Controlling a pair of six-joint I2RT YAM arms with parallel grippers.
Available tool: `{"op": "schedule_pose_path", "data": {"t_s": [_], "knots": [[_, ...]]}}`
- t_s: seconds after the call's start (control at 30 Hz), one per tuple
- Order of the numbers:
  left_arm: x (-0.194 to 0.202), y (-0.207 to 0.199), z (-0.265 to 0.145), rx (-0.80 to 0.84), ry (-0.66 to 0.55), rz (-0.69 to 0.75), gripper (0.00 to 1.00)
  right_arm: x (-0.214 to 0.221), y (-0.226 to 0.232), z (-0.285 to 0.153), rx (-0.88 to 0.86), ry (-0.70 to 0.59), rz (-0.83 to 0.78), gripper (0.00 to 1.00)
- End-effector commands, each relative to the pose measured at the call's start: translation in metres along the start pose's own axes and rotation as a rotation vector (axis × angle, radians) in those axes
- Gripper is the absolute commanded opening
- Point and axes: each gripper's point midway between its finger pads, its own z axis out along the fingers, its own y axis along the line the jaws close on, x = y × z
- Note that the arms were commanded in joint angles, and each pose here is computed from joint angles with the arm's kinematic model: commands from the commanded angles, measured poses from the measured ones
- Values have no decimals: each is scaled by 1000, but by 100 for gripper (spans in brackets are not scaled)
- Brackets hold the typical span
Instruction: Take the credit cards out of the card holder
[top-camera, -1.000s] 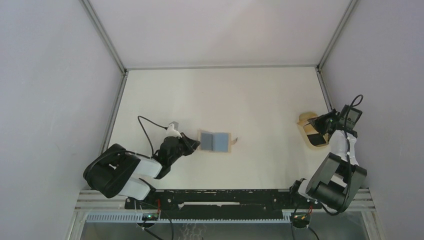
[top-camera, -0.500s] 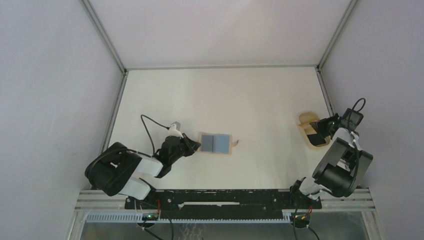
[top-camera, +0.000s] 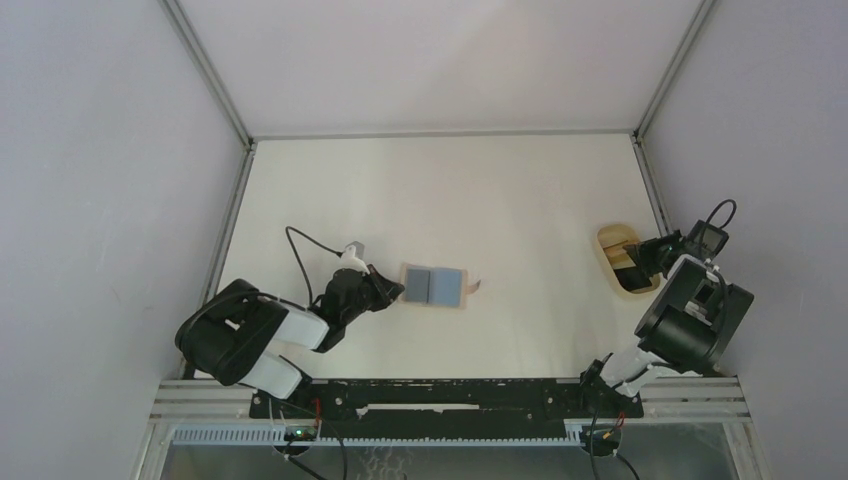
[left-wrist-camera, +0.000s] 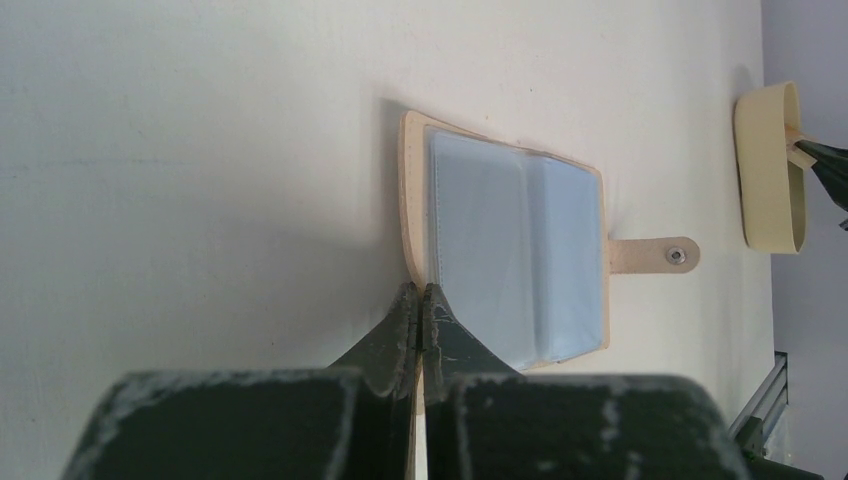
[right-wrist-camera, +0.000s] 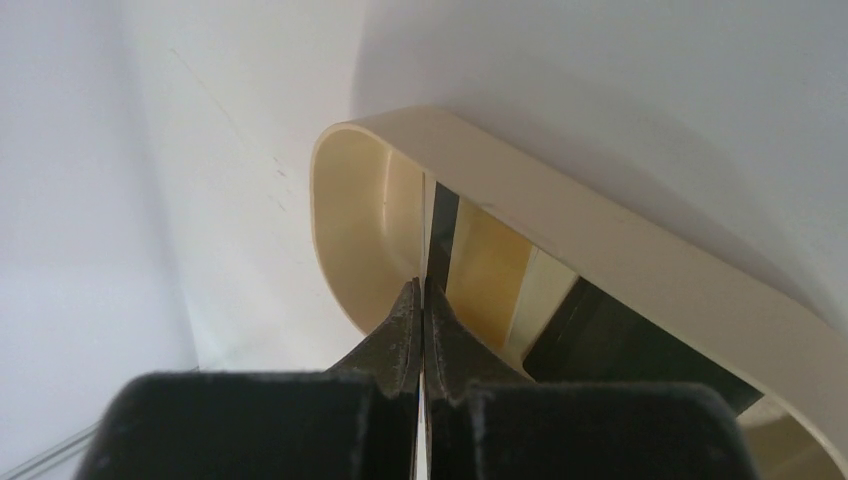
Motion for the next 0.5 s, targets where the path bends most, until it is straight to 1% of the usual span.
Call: {"op": "schedule_pose_path", "data": {"t_s": [0.0, 0.23, 0.47], "knots": [[-7, -11, 6, 31, -6, 18, 0, -13, 15, 3, -56, -30, -12, 0], [-6, -8, 6, 23, -2, 15, 0, -8, 18, 11, -34, -27, -47, 0], [-6, -8, 4, 22, 2, 18, 0, -1, 21, 18, -5, -21, -72, 7]]}}
